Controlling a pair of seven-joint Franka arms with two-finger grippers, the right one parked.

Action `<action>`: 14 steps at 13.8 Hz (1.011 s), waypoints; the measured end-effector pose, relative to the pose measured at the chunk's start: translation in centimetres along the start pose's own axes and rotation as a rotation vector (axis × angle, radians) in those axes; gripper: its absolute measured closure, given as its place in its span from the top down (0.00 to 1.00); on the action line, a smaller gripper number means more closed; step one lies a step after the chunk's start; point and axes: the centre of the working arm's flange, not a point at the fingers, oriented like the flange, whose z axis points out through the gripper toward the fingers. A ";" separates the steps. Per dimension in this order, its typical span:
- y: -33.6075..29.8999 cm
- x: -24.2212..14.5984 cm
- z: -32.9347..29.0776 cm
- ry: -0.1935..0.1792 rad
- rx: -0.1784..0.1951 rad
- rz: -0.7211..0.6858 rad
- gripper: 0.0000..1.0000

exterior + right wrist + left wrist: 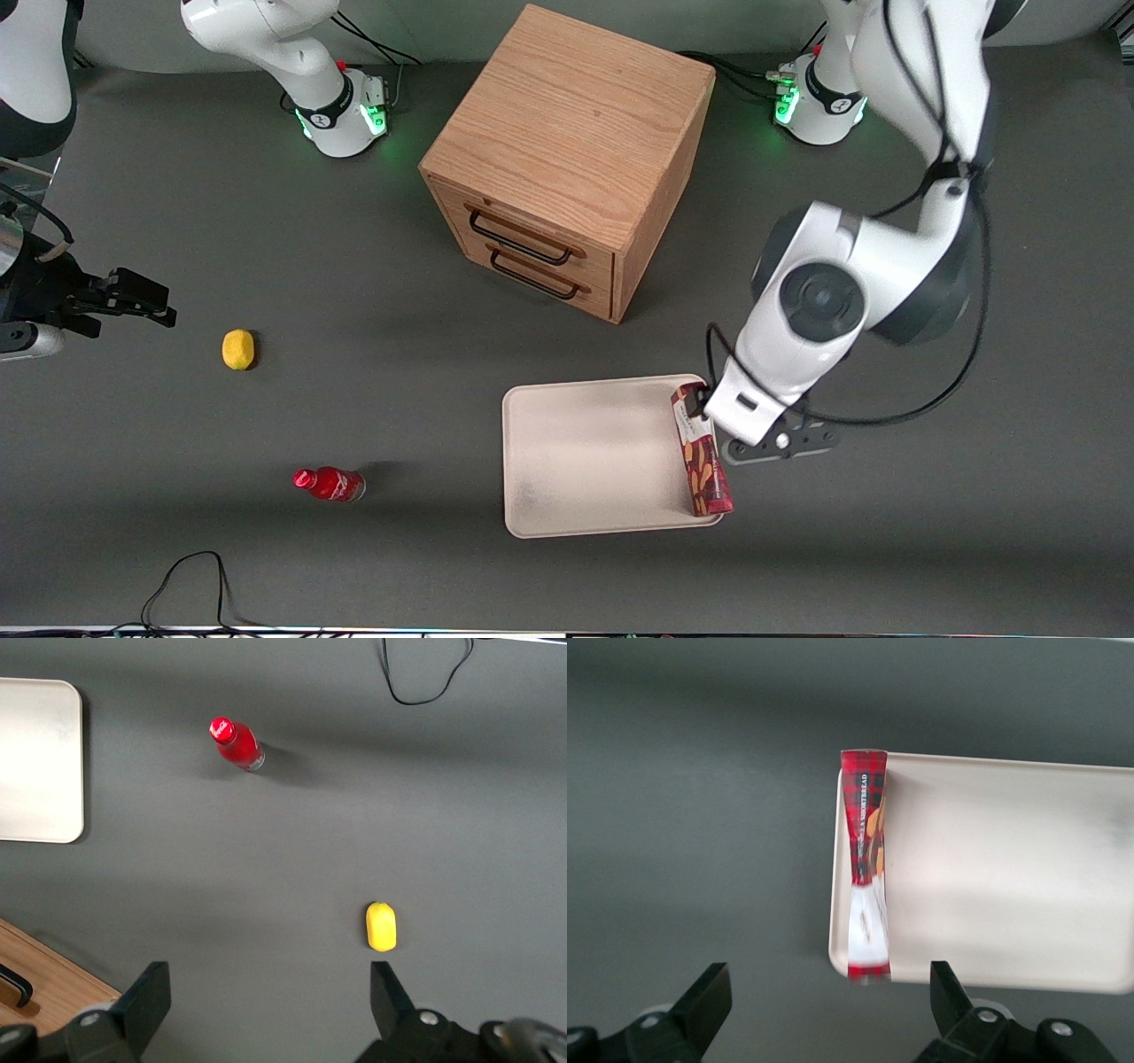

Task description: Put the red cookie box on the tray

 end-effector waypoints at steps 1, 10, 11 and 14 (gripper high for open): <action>-0.4 -0.9 -3.3 0.006 -0.002 0.002 1.00; -10.9 -2.7 -16.7 0.036 0.007 -0.093 1.00; -13.6 -2.1 -17.3 0.039 0.011 -0.086 1.00; -22.1 -1.6 -18.2 0.022 0.001 -0.017 1.00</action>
